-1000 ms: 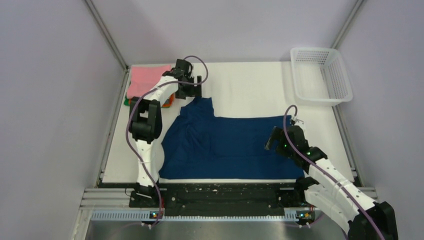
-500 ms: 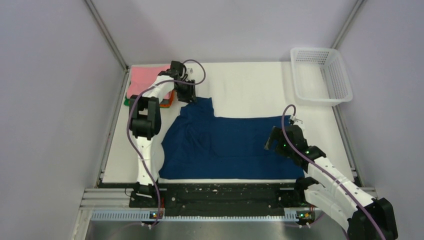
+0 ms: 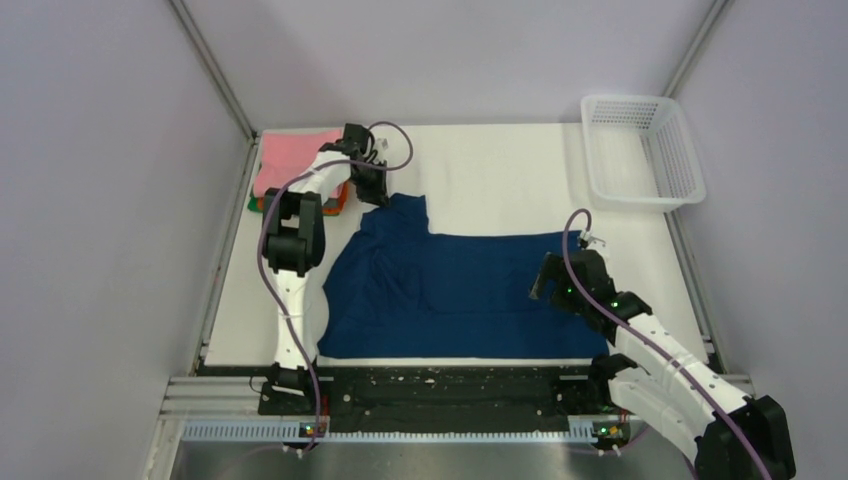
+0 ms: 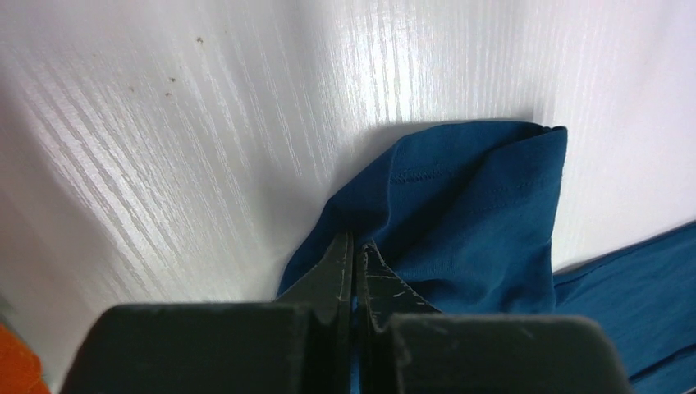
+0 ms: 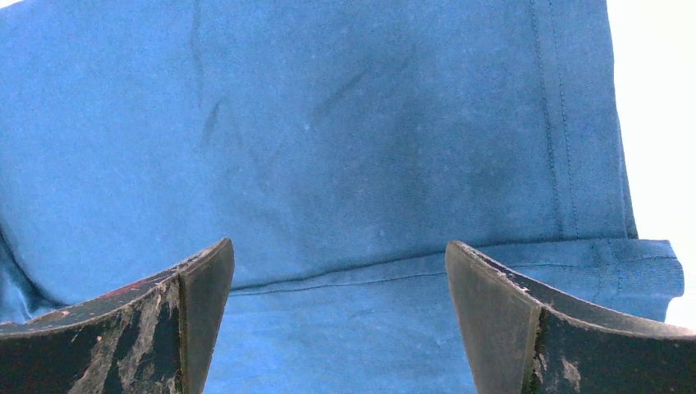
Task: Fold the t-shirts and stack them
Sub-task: Grab the side of the flattened tshirt furthest away from the robot with both arms, then fold the other side of the tshirt into a rectangle
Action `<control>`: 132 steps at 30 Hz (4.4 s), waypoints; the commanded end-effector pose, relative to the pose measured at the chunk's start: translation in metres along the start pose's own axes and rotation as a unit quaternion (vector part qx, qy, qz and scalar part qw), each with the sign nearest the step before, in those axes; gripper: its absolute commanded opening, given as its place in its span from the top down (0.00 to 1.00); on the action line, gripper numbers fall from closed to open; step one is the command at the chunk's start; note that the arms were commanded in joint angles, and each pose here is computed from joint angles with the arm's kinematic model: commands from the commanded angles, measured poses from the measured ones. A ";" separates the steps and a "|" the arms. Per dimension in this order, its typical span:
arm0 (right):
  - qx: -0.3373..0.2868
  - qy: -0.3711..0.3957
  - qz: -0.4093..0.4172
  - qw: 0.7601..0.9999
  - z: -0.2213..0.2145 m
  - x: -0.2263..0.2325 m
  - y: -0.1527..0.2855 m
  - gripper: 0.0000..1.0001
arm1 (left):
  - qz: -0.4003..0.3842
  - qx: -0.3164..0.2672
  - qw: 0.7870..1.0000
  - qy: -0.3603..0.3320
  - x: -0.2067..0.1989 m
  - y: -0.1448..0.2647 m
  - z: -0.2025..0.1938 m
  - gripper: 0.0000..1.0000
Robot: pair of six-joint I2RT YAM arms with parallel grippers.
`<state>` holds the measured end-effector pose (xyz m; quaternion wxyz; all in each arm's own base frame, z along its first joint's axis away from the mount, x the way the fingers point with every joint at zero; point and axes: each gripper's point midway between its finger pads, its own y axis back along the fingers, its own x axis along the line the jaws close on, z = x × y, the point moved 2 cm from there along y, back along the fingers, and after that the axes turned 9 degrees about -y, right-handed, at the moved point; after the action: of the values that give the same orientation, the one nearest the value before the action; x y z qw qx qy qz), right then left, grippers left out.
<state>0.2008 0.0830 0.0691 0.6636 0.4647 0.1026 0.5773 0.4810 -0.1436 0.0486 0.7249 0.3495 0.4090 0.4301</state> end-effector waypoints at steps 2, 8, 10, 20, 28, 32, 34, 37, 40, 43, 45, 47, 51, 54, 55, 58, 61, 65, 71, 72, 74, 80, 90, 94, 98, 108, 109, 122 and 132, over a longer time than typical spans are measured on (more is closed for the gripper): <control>-0.024 0.007 0.003 1.000 0.011 0.005 0.000 0.01 | 0.006 -0.031 0.999 -0.007 -0.002 0.006 0.021 1.00; -0.027 0.007 -0.005 1.000 0.011 0.002 -0.002 0.01 | 0.079 -0.085 0.993 0.016 0.014 0.021 0.047 1.00; -0.027 0.008 -0.009 1.000 0.011 0.001 -0.002 0.01 | 0.097 -0.102 0.990 0.024 0.019 0.025 0.055 1.00; -0.075 0.001 -0.057 0.996 0.032 -0.006 -0.005 0.01 | 0.097 -0.156 0.983 0.014 0.019 0.027 0.090 1.00; -0.148 -0.007 -0.107 0.983 0.087 0.014 -0.013 0.01 | 0.109 -0.160 0.981 0.001 0.025 0.023 0.094 1.00; -0.176 -0.023 -0.164 0.970 0.118 0.018 -0.032 0.01 | 0.094 -0.152 0.984 -0.009 0.023 0.017 0.093 1.00; -0.167 -0.024 -0.186 0.968 0.130 0.020 -0.049 0.01 | 0.091 -0.147 0.985 -0.011 0.023 0.013 0.090 1.00; -0.143 -0.030 -0.207 0.967 0.145 0.015 -0.078 0.03 | 0.084 -0.149 0.985 -0.017 0.022 0.012 0.091 1.00; -0.134 -0.037 -0.229 0.963 0.157 0.009 -0.101 0.07 | 0.068 -0.155 0.985 -0.023 0.015 0.014 0.094 1.00; -0.139 -0.033 -0.244 0.959 0.170 0.010 -0.117 0.12 | 0.058 -0.159 0.985 -0.025 0.011 0.016 0.096 1.00; -0.137 -0.029 -0.257 0.956 0.173 0.010 -0.126 0.15 | 0.050 -0.160 0.985 -0.026 0.008 0.017 0.096 1.00; -0.134 -0.027 -0.275 0.952 0.173 0.006 -0.136 0.17 | 0.046 -0.164 0.985 -0.026 0.006 0.019 0.097 1.00; -0.123 -0.030 -0.295 0.947 0.170 0.000 -0.148 0.20 | 0.031 -0.169 0.985 -0.031 0.000 0.022 0.097 1.00; -0.107 -0.032 -0.312 0.944 0.166 -0.003 -0.150 0.23 | 0.020 -0.169 0.985 -0.037 -0.006 0.027 0.095 1.00; -0.103 -0.035 -0.315 0.943 0.163 -0.004 -0.150 0.24 | 0.019 -0.169 0.985 -0.037 -0.007 0.029 0.094 1.00; -0.091 -0.037 -0.318 0.943 0.156 -0.007 -0.150 0.31 | 0.017 -0.166 0.985 -0.040 -0.012 0.032 0.086 1.00; -0.083 -0.040 -0.323 0.942 0.150 -0.011 -0.146 0.37 | 0.020 -0.169 0.984 -0.046 -0.017 0.039 0.082 1.00; -0.086 -0.043 -0.326 0.940 0.150 -0.012 -0.134 0.37 | 0.019 -0.177 0.983 -0.054 -0.024 0.050 0.080 1.00; -0.090 -0.051 -0.331 0.938 0.150 -0.015 -0.116 0.38 | 0.005 -0.180 0.980 -0.079 -0.034 0.060 0.074 1.00; -0.089 -0.052 -0.331 0.938 0.149 -0.015 -0.114 0.38 | 0.004 -0.179 0.980 -0.083 -0.035 0.061 0.072 1.00; -0.091 -0.052 -0.331 0.938 0.150 -0.015 -0.111 0.39 | 0.003 -0.178 0.980 -0.088 -0.037 0.062 0.071 1.00; -0.087 -0.058 -0.333 0.937 0.149 -0.015 -0.112 0.54 | 0.002 -0.175 0.979 -0.104 -0.046 0.066 0.065 1.00; -0.127 -0.057 -0.292 0.946 0.163 -0.003 -0.110 1.00 | -0.009 -0.178 0.976 -0.124 -0.063 0.081 0.052 1.00; -0.146 -0.039 -0.246 0.957 0.162 0.011 -0.091 1.00 | 0.008 -0.189 0.974 -0.126 -0.070 0.092 0.039 1.00; -0.143 -0.024 -0.215 0.966 0.146 0.015 -0.072 1.00 | 0.020 -0.198 0.968 -0.152 -0.092 0.107 0.017 1.00; -0.125 -0.015 -0.169 0.977 0.115 0.006 -0.027 1.00 | 0.050 -0.210 0.965 -0.148 -0.116 0.147 -0.048 1.00; -0.124 -0.013 -0.167 0.978 0.114 0.005 -0.024 1.00 | 0.055 -0.213 0.965 -0.145 -0.116 0.151 -0.055 1.00; -0.143 -0.005 -0.183 0.973 0.114 -0.010 0.004 1.00 | 0.080 -0.269 0.959 -0.043 -0.100 0.201 -0.129 1.00; -0.144 0.005 -0.183 0.972 0.121 -0.006 0.004 1.00 | 0.093 -0.264 0.959 0.039 -0.097 0.225 -0.143 1.00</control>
<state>0.2716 0.0201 0.1251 0.8107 0.3520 0.1071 0.4555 0.2534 -0.1279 0.1926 0.7532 0.1931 0.2500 0.5770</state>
